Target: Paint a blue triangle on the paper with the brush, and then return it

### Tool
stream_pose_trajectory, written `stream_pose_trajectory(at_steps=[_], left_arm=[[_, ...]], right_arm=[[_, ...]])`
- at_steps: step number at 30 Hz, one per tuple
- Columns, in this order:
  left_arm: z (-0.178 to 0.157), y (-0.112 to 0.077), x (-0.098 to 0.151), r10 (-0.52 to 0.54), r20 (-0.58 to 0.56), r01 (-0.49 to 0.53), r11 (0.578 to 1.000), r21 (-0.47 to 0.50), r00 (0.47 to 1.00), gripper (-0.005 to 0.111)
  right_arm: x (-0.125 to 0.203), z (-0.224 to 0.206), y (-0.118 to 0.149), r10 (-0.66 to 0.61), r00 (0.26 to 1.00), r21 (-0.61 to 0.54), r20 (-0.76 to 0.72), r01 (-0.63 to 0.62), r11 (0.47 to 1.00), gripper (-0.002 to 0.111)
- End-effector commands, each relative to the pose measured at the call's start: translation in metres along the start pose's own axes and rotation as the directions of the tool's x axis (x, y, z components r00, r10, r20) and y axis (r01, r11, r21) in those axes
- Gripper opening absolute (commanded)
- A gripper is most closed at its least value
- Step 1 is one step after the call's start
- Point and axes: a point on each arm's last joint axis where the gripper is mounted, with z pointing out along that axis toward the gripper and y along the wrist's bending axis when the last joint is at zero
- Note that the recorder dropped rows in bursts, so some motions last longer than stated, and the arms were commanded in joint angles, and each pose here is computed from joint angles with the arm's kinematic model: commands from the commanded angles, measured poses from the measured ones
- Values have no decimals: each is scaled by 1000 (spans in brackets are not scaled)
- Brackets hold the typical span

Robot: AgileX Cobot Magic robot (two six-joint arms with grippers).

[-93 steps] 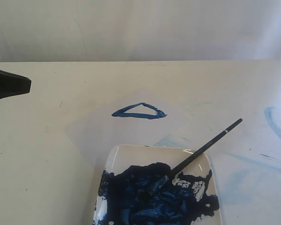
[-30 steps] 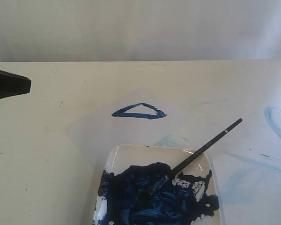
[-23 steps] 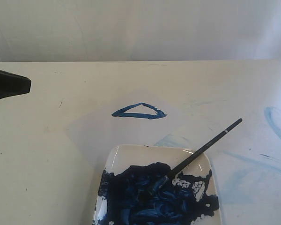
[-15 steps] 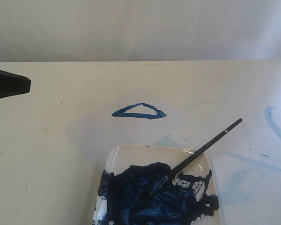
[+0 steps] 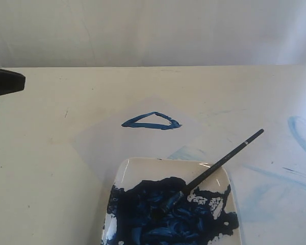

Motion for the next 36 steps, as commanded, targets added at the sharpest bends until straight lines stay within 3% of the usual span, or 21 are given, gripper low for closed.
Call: stream_pose_trajectory(at_steps=[1, 14, 25, 30, 36], left_arm=[[-23, -17, -10, 61, 87, -57, 997, -42, 994, 0], [-94, -78, -22, 291, 303, -251, 954, -163, 907, 0], [-165, -152, 3, 529, 484, -406, 848, -341, 697, 0], [-147, -150, 47, 506, 471, -388, 861, -329, 723, 0], [-110, -114, 81, 382, 418, -229, 900, -371, 824, 0]], right_arm=[[-1, 0, 0, -15, 1000, -2, 19, 15, 1000, 0], [-1, 0, 0, -15, 1000, -2, 19, 15, 1000, 0], [-1, 0, 0, -15, 1000, -2, 19, 15, 1000, 0], [-1, 0, 0, -15, 1000, -2, 19, 15, 1000, 0], [-1, 0, 0, -15, 1000, -2, 17, 15, 1000, 0]])
